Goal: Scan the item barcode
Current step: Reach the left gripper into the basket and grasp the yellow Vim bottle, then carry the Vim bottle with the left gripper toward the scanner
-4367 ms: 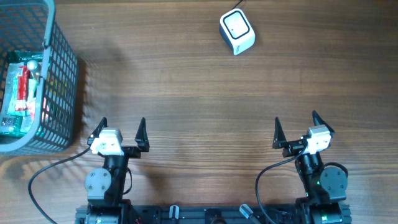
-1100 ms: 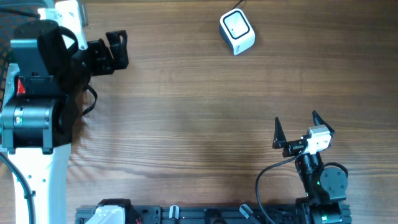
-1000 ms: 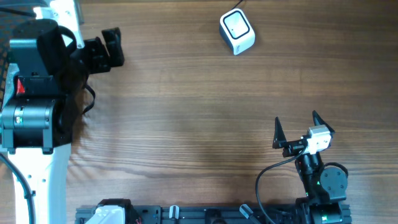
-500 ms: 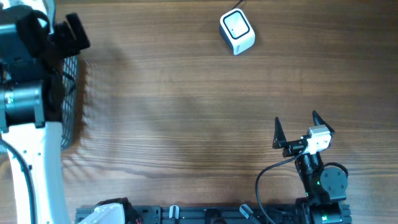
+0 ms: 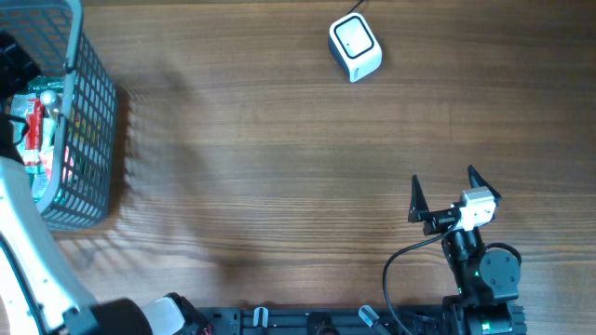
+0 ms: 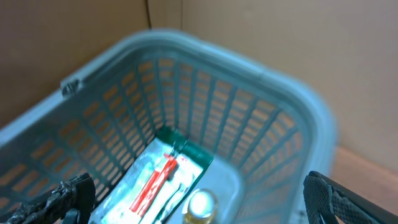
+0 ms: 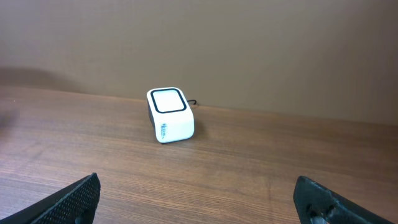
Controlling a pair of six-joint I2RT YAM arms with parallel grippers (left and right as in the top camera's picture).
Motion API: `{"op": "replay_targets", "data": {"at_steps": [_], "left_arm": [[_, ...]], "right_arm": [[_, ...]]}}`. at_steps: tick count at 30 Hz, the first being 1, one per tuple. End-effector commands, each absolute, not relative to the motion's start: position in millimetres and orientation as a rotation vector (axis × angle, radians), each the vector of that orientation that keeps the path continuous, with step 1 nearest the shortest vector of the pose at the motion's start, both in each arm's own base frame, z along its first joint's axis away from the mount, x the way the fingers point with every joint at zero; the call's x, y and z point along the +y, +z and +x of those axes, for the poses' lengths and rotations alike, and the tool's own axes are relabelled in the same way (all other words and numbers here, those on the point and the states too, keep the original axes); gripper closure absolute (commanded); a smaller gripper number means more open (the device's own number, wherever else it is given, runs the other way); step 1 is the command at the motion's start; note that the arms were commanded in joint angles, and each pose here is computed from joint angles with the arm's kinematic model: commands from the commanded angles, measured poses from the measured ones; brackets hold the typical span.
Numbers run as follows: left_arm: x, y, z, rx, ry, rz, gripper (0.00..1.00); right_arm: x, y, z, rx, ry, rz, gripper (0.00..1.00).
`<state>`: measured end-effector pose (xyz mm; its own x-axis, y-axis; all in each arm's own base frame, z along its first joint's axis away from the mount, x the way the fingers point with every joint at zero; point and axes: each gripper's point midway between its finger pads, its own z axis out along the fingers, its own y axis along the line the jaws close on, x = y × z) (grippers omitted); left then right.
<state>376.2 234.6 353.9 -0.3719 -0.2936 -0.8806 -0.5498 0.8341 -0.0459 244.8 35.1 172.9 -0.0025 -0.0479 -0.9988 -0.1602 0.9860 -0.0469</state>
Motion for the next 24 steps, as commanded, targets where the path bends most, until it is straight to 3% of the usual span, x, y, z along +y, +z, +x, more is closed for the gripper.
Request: {"op": "replay_targets", "data": {"at_steps": [1,8,17,24], "left_arm": [[252,312,391,2.106,0.287,-0.553,0.00],[244,253,414,2.278,0.173,-0.326,0.00],[246,170,417,2.478,0.065,-0.373,0.06],[248,142,420,2.527,0.034,-0.390,0.28]], "right_arm": [[35,175,244,1.564,0.086,-0.167,0.00],[35,175,244,1.564,0.086,-0.167,0.00],[35,175,244,1.564,0.087,-0.167,0.00],[35,175,244,1.564,0.086,-0.168,0.00]]}}
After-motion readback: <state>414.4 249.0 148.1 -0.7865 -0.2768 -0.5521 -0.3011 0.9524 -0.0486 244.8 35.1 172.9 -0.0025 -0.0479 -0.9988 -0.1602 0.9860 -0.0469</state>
